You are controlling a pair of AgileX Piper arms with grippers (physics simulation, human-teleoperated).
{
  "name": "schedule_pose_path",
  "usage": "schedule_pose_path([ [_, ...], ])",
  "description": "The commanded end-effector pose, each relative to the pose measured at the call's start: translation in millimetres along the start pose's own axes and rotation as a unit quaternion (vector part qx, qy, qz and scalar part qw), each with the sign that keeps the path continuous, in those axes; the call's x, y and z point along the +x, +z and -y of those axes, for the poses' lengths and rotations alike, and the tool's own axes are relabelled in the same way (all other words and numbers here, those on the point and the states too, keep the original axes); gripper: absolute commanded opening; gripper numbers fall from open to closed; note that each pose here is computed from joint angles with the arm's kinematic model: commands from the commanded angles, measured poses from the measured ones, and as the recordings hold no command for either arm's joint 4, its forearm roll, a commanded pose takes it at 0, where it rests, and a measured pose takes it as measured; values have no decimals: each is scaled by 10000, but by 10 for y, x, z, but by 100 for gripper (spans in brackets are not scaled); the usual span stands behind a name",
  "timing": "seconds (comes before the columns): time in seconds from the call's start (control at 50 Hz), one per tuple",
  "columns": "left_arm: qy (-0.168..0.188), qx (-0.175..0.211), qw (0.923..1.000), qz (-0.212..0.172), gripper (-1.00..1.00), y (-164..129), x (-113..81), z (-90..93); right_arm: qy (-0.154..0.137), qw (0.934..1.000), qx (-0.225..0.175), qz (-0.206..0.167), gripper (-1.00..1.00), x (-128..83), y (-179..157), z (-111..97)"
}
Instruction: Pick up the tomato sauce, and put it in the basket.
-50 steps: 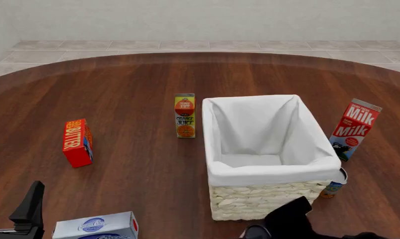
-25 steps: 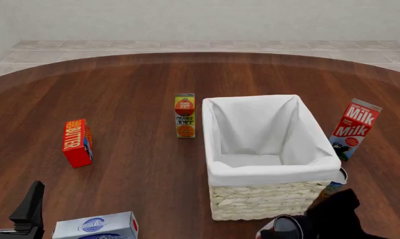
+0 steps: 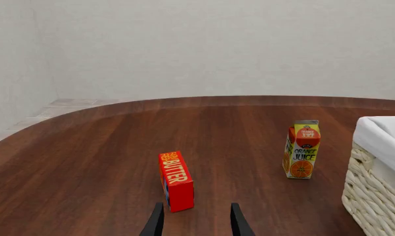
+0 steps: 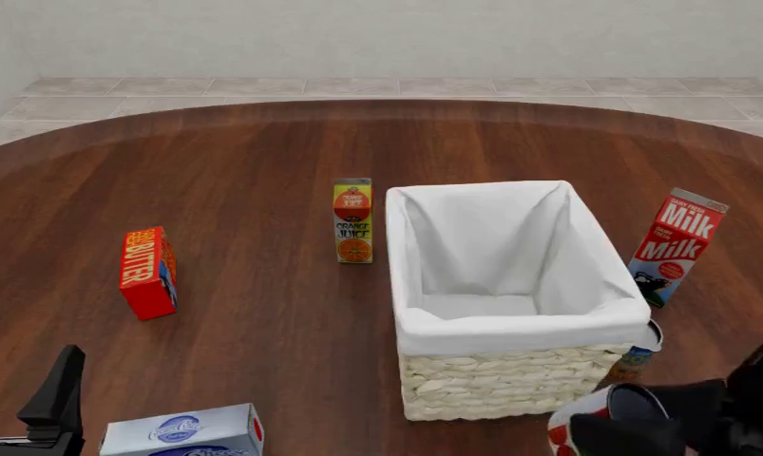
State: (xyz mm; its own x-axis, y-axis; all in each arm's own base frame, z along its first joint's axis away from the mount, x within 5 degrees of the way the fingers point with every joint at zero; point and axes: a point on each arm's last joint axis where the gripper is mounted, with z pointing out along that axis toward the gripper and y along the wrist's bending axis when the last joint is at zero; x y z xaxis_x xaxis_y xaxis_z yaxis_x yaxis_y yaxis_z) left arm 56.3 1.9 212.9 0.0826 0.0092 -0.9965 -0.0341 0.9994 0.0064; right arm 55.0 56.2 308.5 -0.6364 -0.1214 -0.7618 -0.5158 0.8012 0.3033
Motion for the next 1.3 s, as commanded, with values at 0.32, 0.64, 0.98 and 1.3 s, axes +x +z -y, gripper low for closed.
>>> schedule_pose_path([
  [0.32, -5, 5, 10000, 3, 100, 0, -2, 1, -264, 9984, -82, 486, -100, -511, -686, -191],
  [0.64, -4, 4, 10000, 3, 100, 0, -2, 0, -463, 9971, -98, 593, -100, -750, -792, -284],
  [0.98, -4, 3, 10000, 3, 100, 0, -2, 0, -678, 9961, -105, 551, -100, -1000, -696, -384],
  [1.3, -4, 5, 10000, 3, 100, 0, -2, 1, -823, 9953, -97, 508, -100, -1275, -556, -492],
])
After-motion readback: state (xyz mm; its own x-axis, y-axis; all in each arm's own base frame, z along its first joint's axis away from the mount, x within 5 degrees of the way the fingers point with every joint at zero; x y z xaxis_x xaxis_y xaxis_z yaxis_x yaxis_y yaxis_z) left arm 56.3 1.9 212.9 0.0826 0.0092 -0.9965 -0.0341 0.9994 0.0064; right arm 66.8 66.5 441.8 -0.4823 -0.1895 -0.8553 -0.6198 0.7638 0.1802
